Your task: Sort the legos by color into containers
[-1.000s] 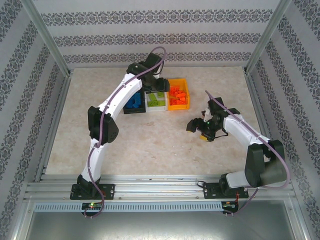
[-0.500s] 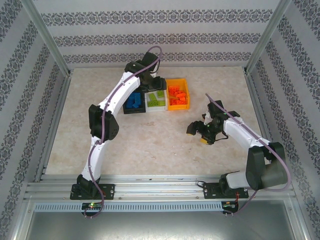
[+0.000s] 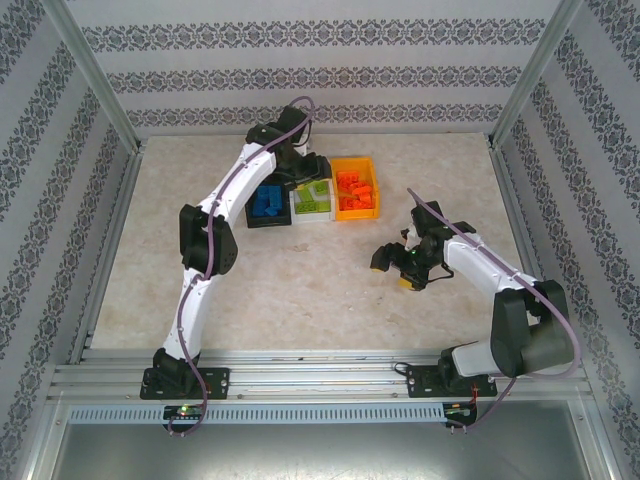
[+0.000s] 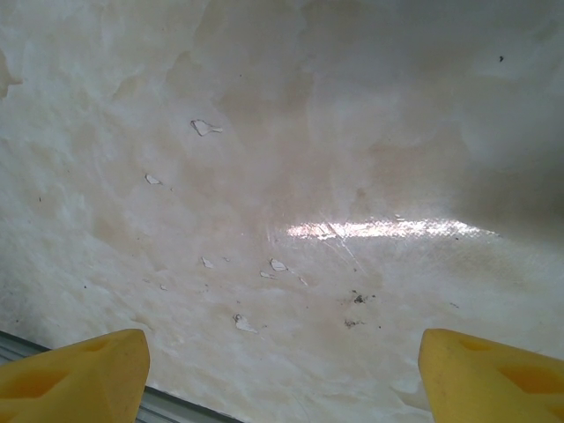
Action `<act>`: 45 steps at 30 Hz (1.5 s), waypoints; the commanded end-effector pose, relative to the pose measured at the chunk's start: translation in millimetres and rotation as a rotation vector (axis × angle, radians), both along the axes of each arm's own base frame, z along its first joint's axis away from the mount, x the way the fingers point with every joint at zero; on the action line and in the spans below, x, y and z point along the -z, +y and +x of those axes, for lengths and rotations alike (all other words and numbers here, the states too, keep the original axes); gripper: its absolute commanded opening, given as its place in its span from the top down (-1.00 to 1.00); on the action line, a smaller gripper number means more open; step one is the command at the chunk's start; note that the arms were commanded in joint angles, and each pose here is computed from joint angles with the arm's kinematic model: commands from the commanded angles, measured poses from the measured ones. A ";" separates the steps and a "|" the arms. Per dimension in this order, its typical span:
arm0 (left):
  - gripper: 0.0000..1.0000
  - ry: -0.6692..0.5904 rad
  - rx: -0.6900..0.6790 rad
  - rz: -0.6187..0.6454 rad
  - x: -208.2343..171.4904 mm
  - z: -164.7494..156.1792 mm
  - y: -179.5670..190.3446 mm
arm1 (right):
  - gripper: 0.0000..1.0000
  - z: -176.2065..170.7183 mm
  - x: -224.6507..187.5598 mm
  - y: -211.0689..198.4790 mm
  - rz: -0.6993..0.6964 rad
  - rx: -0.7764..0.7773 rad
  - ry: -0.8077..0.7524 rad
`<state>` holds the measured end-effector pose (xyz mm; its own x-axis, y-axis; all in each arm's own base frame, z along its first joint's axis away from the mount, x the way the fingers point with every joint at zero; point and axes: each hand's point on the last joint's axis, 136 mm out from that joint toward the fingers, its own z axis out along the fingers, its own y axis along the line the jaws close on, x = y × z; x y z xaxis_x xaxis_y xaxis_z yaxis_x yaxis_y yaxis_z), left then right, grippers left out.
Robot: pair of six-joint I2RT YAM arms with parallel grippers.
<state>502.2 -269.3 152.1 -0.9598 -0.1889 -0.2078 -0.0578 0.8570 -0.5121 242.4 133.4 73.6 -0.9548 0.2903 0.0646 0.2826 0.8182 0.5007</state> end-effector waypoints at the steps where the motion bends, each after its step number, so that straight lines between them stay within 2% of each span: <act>1: -0.23 0.005 -0.035 -0.097 -4.5 13.6 -7.8 | -0.62 3.6 -0.4 2.7 -0.014 -0.002 -0.008; 13: -0.24 0.099 -0.227 -0.366 4.5 49.2 -11.1 | -0.63 1.9 1.0 2.1 -0.021 0.008 -0.006; 28: -0.25 0.167 -0.645 -0.525 36.1 76.5 14.0 | -0.63 5.0 6.7 7.6 -0.024 0.013 0.010; 31: -0.27 0.164 -0.684 -0.532 37.6 79.7 15.8 | -0.63 5.6 7.8 9.6 -0.025 0.009 0.013; 39: -0.53 0.165 -0.680 -0.517 34.6 81.7 16.0 | -0.65 8.3 8.5 12.3 -0.030 0.008 0.013; 43: -0.99 0.159 -0.664 -0.500 30.7 78.9 16.9 | -0.66 9.3 7.2 14.8 -0.030 0.003 0.008; 45: -0.99 0.152 -0.654 -0.491 27.0 76.8 17.6 | -0.66 9.1 6.8 16.2 -0.031 -0.001 0.007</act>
<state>577.9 -263.0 107.1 -0.6507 -0.7346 0.1924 -0.5683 0.3031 -0.7650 244.3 146.1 62.3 -0.9542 0.2878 0.0815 0.2911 0.8306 0.4747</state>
